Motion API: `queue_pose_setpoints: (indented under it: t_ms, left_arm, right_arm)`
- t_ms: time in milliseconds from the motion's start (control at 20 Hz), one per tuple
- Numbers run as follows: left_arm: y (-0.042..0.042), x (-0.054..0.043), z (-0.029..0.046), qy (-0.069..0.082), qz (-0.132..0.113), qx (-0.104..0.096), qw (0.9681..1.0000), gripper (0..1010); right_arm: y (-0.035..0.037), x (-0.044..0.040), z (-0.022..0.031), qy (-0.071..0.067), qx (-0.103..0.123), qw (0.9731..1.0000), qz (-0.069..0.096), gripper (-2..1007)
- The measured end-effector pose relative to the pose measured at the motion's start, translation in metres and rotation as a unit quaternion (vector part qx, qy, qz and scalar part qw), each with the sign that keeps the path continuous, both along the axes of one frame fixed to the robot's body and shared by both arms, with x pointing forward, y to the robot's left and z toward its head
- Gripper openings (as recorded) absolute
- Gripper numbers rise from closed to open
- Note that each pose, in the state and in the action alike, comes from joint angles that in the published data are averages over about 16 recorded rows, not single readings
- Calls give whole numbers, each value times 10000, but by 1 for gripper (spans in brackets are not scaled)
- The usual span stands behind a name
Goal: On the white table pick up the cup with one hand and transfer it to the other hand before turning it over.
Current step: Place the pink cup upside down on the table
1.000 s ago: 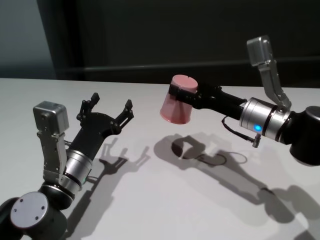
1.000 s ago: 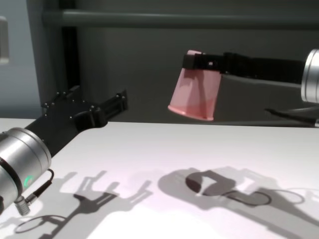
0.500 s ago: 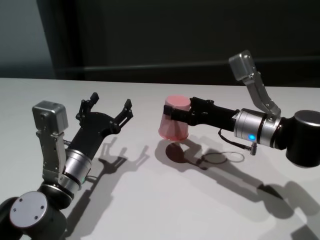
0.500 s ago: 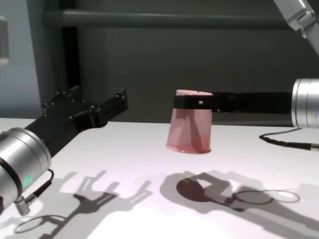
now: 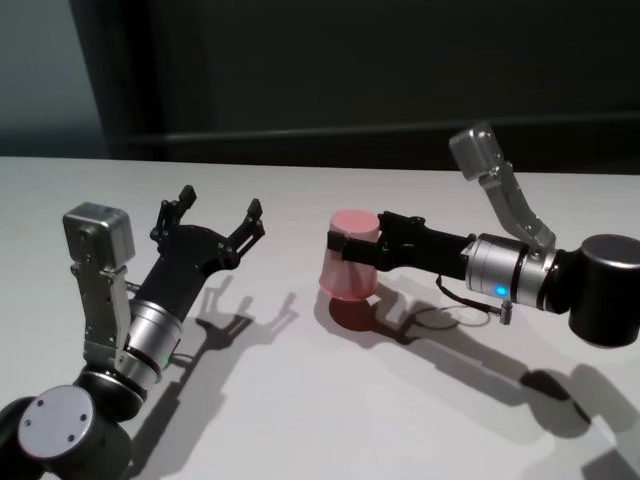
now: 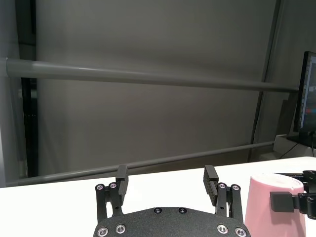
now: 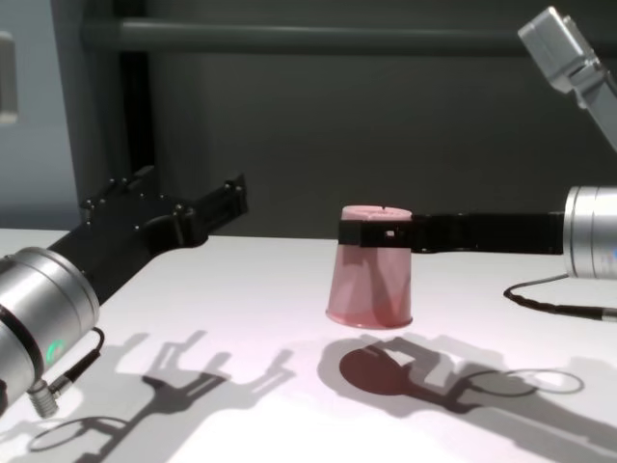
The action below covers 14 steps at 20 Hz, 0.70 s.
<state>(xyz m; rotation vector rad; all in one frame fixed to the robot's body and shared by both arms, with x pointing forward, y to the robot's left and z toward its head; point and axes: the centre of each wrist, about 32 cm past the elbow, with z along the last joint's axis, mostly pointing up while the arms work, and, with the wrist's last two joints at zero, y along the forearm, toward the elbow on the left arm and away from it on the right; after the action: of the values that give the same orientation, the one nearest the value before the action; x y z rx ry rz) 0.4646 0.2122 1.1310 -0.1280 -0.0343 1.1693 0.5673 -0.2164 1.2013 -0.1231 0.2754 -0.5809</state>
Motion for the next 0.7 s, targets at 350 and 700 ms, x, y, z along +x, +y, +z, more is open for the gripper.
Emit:
queue_pose_setpoints:
  t_ms: [350, 700]
  left_arm:
    - [0, 0, 0, 0, 0, 0, 10000, 1001]
    - [0, 0, 0, 0, 0, 0, 10000, 1001]
  right_arm:
    - [-1, 40, -57, -147, -140, 9997, 120, 743]
    - [-1, 87, -108, -364, -262, 9988, 209, 743]
